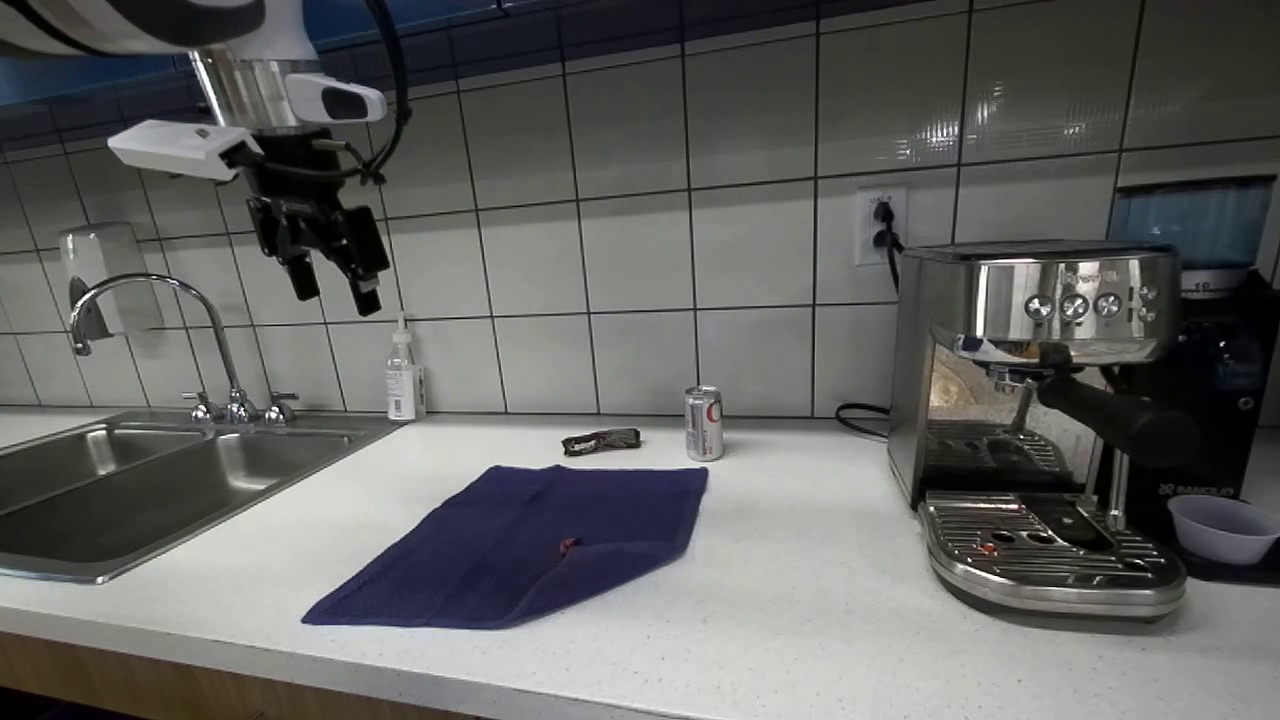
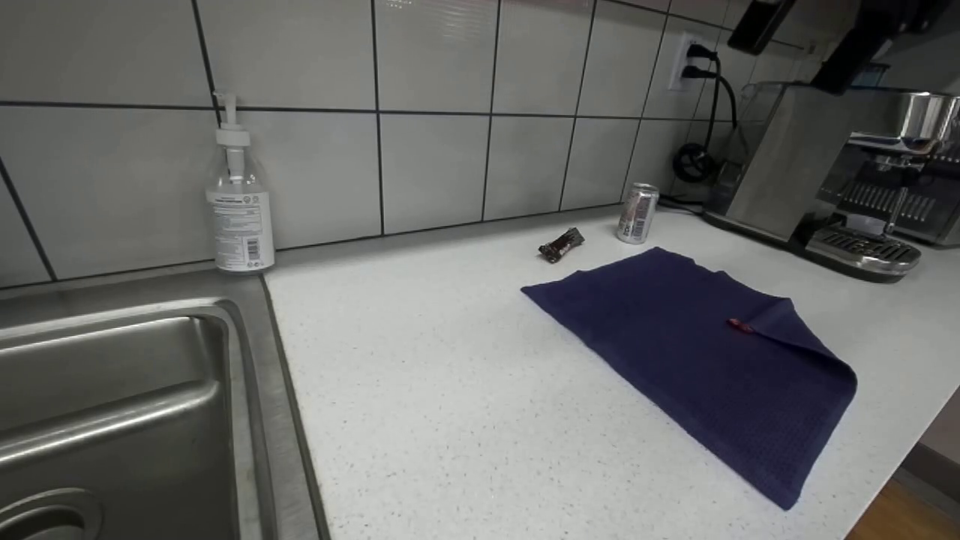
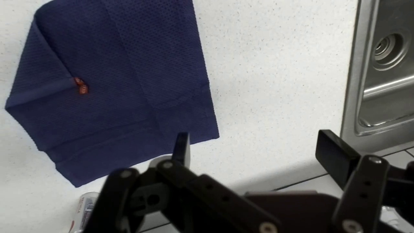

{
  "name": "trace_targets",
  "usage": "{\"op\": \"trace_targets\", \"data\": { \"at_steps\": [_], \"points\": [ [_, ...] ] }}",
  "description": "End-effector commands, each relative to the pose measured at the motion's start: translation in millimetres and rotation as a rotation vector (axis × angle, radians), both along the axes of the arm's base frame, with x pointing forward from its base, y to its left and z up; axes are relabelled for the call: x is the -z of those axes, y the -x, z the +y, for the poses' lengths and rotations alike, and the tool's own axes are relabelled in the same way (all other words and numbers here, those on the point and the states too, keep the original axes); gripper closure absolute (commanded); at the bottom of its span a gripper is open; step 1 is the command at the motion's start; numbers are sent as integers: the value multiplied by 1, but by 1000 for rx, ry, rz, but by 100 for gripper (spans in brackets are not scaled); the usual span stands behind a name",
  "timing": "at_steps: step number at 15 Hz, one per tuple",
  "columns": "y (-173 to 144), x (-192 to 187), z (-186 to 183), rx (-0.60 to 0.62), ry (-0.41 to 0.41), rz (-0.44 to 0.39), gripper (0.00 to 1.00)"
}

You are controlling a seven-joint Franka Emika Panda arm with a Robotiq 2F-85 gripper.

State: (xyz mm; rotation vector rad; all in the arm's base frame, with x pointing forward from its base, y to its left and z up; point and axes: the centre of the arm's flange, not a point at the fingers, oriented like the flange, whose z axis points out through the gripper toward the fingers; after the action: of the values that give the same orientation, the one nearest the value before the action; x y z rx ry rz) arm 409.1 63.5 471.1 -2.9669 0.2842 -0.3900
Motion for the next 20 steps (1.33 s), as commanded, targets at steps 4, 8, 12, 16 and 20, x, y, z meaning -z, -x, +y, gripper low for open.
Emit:
{"op": "trace_targets", "data": {
  "at_steps": [4,8,12,16,20],
  "points": [
    [9,31,-40,-4,69,4,0],
    [12,52,-54,17,102,-5,0],
    [16,72,-65,27,136,12,0],
    [20,88,-78,49,171,24,0],
    [26,104,-91,62,205,47,0]
  ]
}}
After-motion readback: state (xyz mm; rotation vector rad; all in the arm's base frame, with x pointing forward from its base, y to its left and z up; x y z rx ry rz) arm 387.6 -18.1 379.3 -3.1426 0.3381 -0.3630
